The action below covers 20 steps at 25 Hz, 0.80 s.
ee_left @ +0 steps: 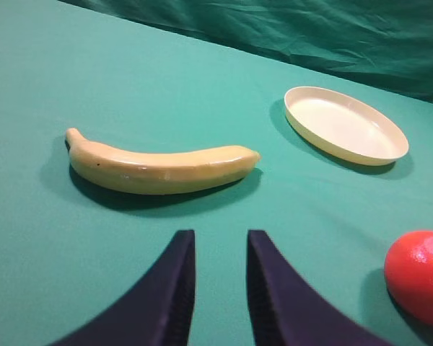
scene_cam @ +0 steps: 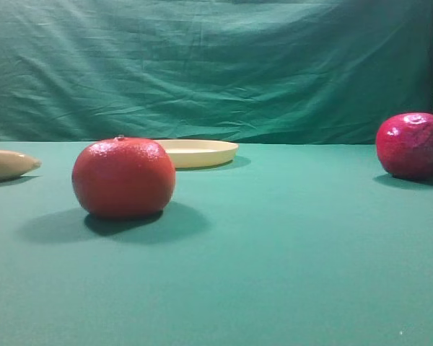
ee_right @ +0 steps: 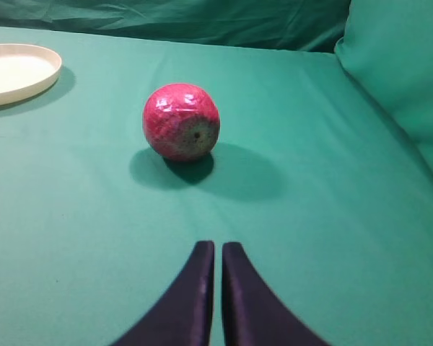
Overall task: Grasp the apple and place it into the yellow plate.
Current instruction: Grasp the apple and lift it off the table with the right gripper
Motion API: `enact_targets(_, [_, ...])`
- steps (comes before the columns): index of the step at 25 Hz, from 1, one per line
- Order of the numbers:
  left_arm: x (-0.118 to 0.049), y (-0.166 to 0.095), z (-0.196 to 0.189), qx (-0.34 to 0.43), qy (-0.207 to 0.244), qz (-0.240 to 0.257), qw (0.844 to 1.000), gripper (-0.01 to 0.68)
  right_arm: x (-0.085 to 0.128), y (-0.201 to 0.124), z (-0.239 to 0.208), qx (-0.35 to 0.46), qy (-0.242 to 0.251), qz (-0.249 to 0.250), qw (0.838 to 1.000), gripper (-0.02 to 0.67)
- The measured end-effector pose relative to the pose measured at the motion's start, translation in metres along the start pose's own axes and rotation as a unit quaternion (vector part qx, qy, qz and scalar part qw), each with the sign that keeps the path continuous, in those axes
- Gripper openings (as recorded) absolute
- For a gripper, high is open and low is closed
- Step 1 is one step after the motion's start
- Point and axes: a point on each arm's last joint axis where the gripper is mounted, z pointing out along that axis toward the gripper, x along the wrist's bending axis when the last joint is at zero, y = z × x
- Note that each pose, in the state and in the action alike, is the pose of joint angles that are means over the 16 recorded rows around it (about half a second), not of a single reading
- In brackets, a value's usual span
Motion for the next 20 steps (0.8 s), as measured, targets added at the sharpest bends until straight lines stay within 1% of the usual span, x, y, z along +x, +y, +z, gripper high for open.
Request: enact_targets(20, [0.0,0.0,0.0,0.0,0.0,0.0,1.0,0.157,0.0,0.0002,0.0,-0.001,0.0,0.0,1.0,0.0])
